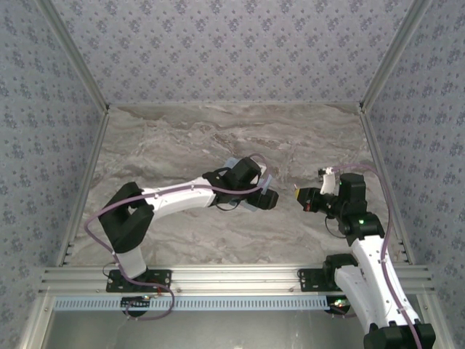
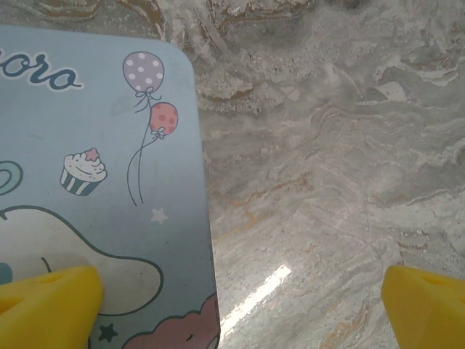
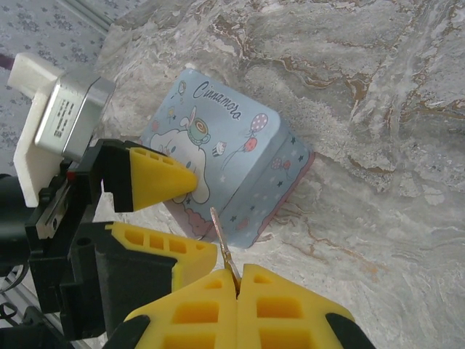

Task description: Unlock a padlock with a key

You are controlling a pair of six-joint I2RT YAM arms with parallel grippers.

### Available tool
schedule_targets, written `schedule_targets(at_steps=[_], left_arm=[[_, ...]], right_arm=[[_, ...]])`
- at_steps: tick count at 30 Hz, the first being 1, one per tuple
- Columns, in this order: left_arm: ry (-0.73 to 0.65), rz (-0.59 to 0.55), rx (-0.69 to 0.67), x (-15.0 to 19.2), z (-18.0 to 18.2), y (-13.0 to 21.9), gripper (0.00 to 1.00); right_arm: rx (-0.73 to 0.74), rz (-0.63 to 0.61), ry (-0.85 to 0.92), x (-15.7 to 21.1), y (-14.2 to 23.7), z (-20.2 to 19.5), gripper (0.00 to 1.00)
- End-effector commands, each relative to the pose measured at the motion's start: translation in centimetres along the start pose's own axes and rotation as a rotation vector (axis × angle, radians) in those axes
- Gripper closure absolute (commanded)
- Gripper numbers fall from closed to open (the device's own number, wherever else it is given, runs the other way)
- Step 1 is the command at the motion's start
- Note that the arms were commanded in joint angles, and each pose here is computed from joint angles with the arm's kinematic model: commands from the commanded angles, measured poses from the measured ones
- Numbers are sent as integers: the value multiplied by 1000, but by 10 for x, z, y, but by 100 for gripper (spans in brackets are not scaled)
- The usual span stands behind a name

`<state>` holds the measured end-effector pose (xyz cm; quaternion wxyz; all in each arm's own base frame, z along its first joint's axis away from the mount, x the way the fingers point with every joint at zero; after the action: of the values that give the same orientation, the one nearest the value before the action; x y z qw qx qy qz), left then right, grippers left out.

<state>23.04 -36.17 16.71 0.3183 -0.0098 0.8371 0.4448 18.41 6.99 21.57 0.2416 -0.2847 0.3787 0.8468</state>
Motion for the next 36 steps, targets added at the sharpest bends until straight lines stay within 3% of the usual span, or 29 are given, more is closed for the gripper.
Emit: schedule_targets(at_steps=[1, 7, 13, 21, 27, 36], left_arm=[[-13, 34, -8, 0, 5, -10, 1], [-42, -28, 44, -14, 0, 7, 0], [-107, -173, 96, -27, 4, 55, 0], [-69, -293, 104, -10, 47, 101, 1], [-15, -321, 152, 20, 71, 104, 1], [54, -289, 185, 57, 90, 77, 1]], right_arm=[[-19, -2, -19, 0, -1, 0, 100], [-23, 7, -21, 2, -3, -1, 100], [-71, 0, -27, -1, -9, 2, 100], [-111, 22, 1, -5, -27, 11, 100], [-135, 70, 37, -3, -51, 22, 100], [-175, 156, 54, -2, -91, 34, 100]])
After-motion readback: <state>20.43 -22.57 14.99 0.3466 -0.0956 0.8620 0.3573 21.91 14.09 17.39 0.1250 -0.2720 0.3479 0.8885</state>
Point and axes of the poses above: each hand's point on the last joint's axis, 136 mm out from that joint toward the fingers, its own y axis back along the fingers, its own z axis along the line the jaws close on, x = y × z, the point moved 7 cm from there along y, back along the fingers, and after that the axes turned 3 degrees about y, right-handed, at the moved point
